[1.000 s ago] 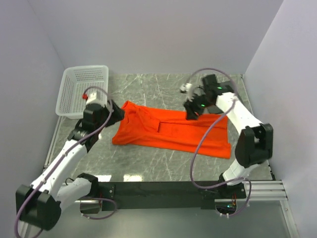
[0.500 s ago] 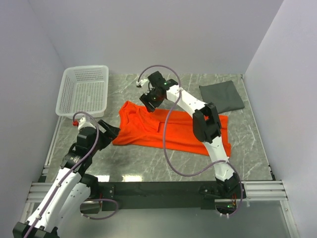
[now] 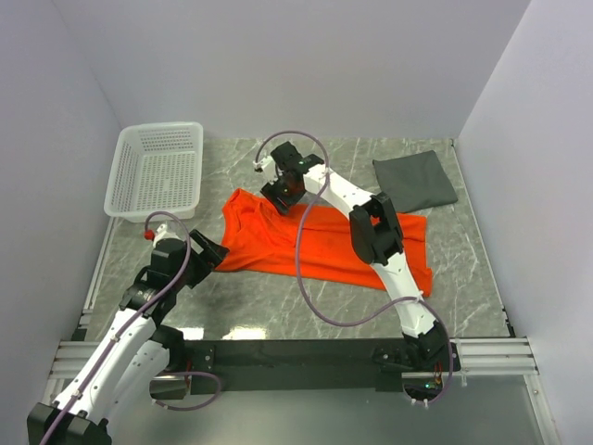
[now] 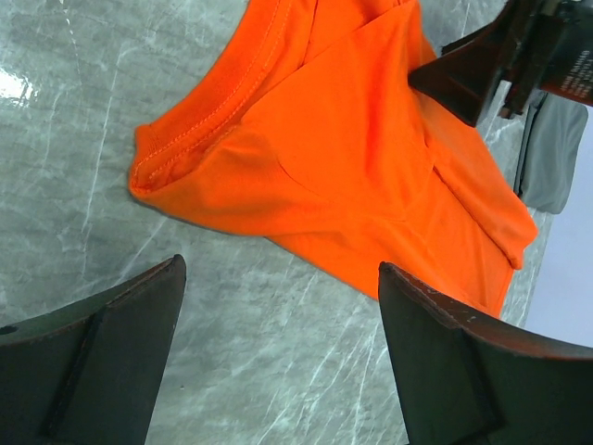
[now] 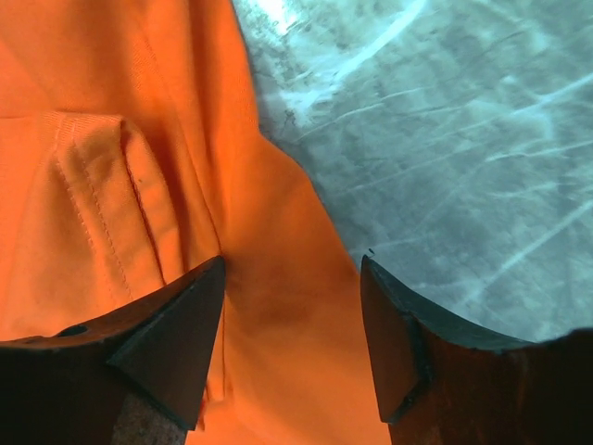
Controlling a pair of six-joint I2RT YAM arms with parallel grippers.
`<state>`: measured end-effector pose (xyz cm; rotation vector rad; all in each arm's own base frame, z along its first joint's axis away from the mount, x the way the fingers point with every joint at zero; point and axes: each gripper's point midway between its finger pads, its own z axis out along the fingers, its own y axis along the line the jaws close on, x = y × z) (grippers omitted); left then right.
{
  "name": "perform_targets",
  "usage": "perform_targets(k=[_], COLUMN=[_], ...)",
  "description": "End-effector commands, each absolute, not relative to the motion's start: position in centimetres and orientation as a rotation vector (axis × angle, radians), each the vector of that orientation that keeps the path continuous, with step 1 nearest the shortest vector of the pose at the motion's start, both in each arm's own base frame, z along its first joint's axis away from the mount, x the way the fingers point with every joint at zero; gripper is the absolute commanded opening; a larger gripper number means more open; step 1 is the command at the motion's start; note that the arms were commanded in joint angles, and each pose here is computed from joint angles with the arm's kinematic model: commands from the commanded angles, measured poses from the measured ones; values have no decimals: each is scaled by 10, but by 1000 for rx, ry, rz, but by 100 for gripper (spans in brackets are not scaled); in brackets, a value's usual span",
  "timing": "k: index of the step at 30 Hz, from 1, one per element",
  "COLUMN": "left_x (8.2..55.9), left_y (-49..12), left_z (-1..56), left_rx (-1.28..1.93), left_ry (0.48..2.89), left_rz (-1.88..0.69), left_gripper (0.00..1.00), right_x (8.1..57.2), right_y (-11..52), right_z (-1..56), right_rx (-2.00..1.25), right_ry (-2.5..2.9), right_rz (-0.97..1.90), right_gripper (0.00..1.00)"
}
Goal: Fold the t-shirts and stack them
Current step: Fold the tshirt
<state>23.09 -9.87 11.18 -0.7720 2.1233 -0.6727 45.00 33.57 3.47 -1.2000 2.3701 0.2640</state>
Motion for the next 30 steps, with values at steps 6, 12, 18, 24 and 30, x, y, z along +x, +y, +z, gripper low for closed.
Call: perform_targets(k=[6, 12, 18, 24, 30], left_x=[234, 236, 237, 239, 247], left_y=[-102, -102, -105, -114, -128], left_z=[122, 122, 120, 116, 108], left_rx=[-777, -778, -773, -752, -706], left_ry=[2084, 2091, 2102, 2127, 2167], left_rz=[-718, -713, -724, -767, -824], left_gripper=[89, 89, 88, 88, 86], right_x=[448, 451, 463, 506, 551], right_y=[342, 345, 342, 308, 242], right_z=[28, 26, 36, 61, 75], right_rx=[-1243, -1214, -1117, -834, -494], right_ry=[2376, 2388, 2393, 2401, 2427], right_rz=[292, 311, 324, 316, 237], right_gripper=[60, 25, 1, 0, 0])
